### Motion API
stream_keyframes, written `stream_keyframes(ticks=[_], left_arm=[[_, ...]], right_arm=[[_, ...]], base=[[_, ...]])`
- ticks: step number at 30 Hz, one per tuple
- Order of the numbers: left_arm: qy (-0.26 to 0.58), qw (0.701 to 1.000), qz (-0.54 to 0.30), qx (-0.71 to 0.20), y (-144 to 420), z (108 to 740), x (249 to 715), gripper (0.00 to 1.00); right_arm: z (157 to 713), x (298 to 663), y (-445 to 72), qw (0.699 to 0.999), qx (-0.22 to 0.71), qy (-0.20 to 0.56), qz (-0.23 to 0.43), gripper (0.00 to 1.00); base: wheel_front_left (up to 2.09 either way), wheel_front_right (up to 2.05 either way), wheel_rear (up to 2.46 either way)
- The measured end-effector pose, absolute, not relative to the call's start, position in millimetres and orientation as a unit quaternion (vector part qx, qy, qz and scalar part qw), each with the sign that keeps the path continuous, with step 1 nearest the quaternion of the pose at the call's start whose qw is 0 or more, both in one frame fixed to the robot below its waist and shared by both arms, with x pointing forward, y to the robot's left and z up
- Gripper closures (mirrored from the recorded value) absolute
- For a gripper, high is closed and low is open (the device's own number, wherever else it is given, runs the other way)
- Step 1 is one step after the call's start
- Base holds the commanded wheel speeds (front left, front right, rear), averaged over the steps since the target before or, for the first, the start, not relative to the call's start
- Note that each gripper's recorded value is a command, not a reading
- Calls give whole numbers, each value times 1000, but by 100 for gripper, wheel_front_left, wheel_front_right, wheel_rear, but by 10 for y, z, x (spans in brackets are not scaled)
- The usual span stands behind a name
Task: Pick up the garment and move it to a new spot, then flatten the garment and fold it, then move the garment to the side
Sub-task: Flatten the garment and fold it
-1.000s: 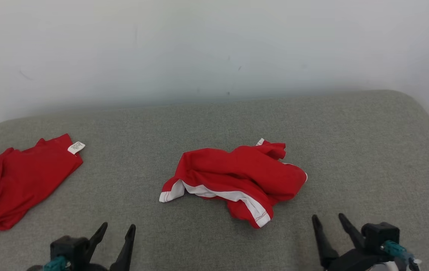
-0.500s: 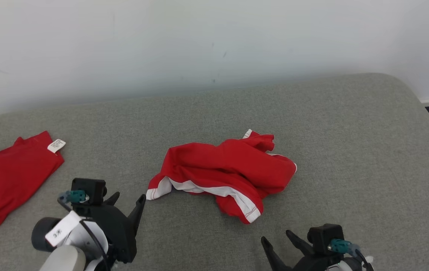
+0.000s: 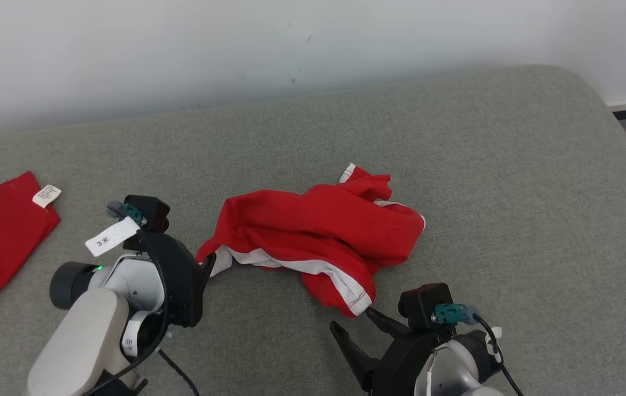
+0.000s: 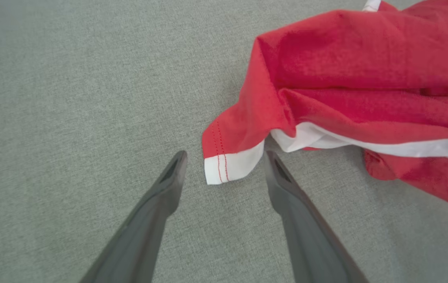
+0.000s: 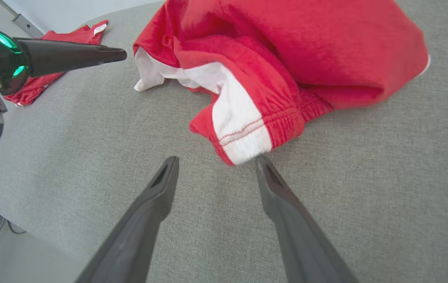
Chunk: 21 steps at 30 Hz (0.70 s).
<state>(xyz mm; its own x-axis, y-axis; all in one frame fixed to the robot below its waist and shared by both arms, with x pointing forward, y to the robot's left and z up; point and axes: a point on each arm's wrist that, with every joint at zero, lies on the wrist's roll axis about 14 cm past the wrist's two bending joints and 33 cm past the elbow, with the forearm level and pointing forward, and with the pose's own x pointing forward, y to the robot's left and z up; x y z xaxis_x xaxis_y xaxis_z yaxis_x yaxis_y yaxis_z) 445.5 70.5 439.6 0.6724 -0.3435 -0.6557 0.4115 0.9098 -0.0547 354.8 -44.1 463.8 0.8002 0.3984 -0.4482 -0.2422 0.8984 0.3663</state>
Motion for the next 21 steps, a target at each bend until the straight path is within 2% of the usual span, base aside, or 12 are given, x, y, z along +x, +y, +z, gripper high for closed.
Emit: stream_keyframes(ticks=[7,15,20,21], left_arm=[[381,900,-204,55,730,4248,4557,0],[433,876,-207,54,724,3940,4475,0],[438,874,-203,54,736,3924,4516,0],[440,874,-202,55,745,3913,4518,0]], right_arm=[[4626,3655,-386,932,154,273,181,0],[4511,3779,-543,935,162,277,153,0],[4493,3807,-566,936,166,272,148,0],[4496,3815,-567,937,168,270,147,4]], base=[[0,0,0],[0,0,0],[0,0,0],[0,0,0]])
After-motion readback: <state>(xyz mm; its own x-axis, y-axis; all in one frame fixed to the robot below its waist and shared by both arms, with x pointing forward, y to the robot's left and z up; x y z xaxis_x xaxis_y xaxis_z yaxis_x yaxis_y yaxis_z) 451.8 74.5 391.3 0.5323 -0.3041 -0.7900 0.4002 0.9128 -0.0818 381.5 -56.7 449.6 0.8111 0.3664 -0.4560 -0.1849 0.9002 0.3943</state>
